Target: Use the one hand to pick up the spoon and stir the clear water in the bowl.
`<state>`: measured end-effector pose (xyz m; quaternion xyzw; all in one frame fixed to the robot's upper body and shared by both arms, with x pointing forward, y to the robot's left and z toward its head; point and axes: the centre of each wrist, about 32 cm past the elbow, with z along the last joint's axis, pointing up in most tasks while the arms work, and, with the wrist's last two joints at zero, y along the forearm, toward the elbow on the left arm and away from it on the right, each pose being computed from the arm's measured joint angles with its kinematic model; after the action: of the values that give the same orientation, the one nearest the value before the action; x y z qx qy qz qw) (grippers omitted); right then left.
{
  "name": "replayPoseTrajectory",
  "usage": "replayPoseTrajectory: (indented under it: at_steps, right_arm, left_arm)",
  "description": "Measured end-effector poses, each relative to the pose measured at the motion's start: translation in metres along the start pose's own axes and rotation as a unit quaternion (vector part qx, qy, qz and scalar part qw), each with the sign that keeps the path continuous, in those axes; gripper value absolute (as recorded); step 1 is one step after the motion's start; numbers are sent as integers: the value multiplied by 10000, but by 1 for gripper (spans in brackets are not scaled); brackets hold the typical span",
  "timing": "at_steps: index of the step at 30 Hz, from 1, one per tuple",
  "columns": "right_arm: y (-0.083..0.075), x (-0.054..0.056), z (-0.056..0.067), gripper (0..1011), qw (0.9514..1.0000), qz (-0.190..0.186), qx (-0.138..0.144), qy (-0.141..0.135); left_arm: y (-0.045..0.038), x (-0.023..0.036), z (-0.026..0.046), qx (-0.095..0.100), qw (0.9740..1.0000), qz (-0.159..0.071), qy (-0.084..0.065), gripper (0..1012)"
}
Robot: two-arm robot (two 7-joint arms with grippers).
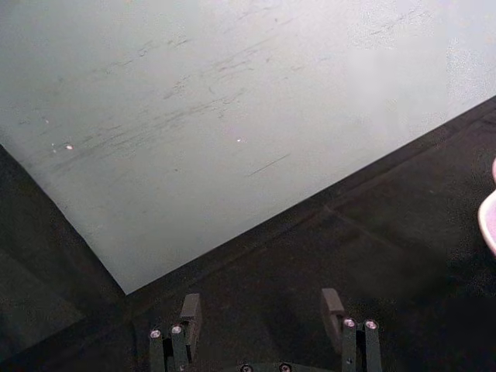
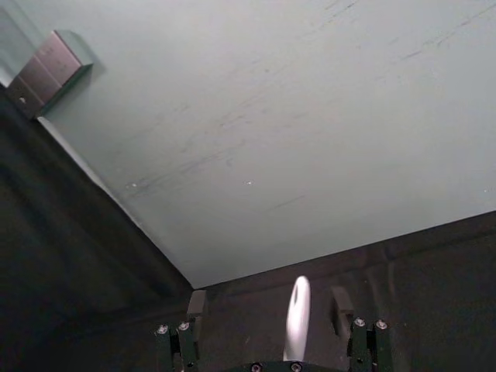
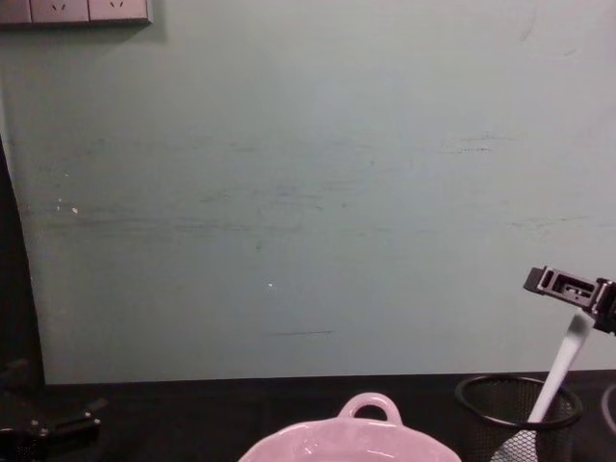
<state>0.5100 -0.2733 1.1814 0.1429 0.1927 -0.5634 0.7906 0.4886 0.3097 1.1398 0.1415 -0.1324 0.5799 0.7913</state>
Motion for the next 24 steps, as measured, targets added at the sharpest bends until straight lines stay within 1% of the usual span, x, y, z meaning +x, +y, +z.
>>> replayPoseTrajectory:
  at_steps: [3, 6, 9, 10, 13, 15, 19, 20, 24]
  right_arm:
    - [-62, -21, 26, 1002, 10000, 32, -35, -30]
    - [-181, -59, 48, 1002, 9999, 61, -99, -86]
    - [-262, -89, 56, 1002, 9998, 56, -125, -145]
    - [-324, -103, 55, 1002, 9997, 38, -149, -207]
    - [-419, -125, 45, 1002, 9992, 12, -166, -355]
    - [-543, -131, 23, 1002, 9983, -59, -101, -572]
    - [-646, -116, -9, 1002, 9972, -143, 36, -738]
    - [-691, -105, -18, 1002, 9964, -185, 108, -825]
    - [-776, -72, -57, 1002, 9936, -303, 249, -1061]
  left_arm:
    - [0, 0, 0, 0, 10000, 0, 0, 1011]
    - [0, 0, 0, 0, 10000, 0, 0, 1011]
    - [0, 0, 0, 0, 10000, 0, 0, 1011]
    - [0, 0, 0, 0, 10000, 0, 0, 1011]
    - [0, 0, 0, 0, 10000, 0, 0, 1011]
    - [0, 0, 0, 0, 10000, 0, 0, 1011]
    - [0, 0, 0, 0, 10000, 0, 0, 1011]
    - [0, 0, 0, 0, 10000, 0, 0, 1011]
    - [0, 0, 0, 0, 10000, 0, 0, 1011]
